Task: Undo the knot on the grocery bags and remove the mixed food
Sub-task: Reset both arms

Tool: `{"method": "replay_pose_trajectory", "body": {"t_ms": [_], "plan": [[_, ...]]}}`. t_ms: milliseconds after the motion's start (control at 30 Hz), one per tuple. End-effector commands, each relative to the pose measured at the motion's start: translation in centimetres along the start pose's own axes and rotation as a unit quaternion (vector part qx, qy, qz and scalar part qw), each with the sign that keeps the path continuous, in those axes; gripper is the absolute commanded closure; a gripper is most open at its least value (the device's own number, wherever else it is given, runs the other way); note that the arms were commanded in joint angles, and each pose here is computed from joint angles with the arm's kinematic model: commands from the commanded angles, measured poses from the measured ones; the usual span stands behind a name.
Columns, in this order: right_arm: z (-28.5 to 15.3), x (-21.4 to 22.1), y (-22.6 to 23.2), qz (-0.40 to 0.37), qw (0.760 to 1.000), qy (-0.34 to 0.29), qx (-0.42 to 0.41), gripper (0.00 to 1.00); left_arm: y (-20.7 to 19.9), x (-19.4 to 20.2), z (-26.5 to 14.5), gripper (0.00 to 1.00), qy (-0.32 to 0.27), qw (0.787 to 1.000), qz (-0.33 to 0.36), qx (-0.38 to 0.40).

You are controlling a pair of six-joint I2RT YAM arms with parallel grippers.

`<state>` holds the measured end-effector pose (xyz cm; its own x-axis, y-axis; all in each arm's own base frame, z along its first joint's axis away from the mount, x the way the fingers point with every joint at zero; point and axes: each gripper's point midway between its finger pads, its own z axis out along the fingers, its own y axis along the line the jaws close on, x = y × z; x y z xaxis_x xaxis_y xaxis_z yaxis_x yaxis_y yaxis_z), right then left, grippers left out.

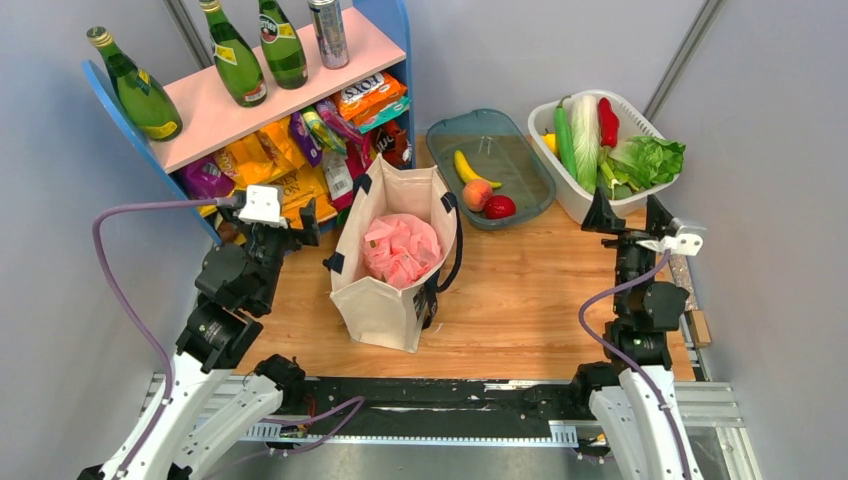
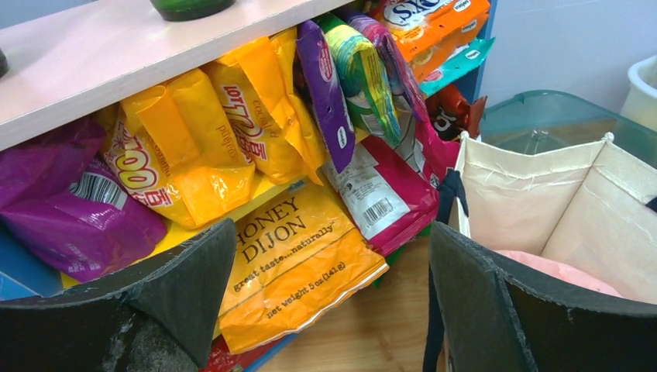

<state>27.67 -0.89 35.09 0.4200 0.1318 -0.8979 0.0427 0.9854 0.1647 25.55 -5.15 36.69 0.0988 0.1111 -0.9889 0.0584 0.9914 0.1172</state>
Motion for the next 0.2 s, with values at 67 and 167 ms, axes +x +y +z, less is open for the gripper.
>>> {"method": "replay_pose_trajectory", "body": {"t_ms": [67, 167], "plan": [[-0.03, -2.64, -0.06, -0.003, 0.999, -0.046, 0.003, 0.00, 0.55, -0.71, 0.16, 0.00, -0.014, 1.000, 0.002, -0.013], [-0.11, -2.68, -0.08, -0.003, 0.999, -0.046, 0.003, 0.00, 0.34, -0.38, 0.20, 0.00, -0.011, 1.000, 0.002, -0.009]]}}
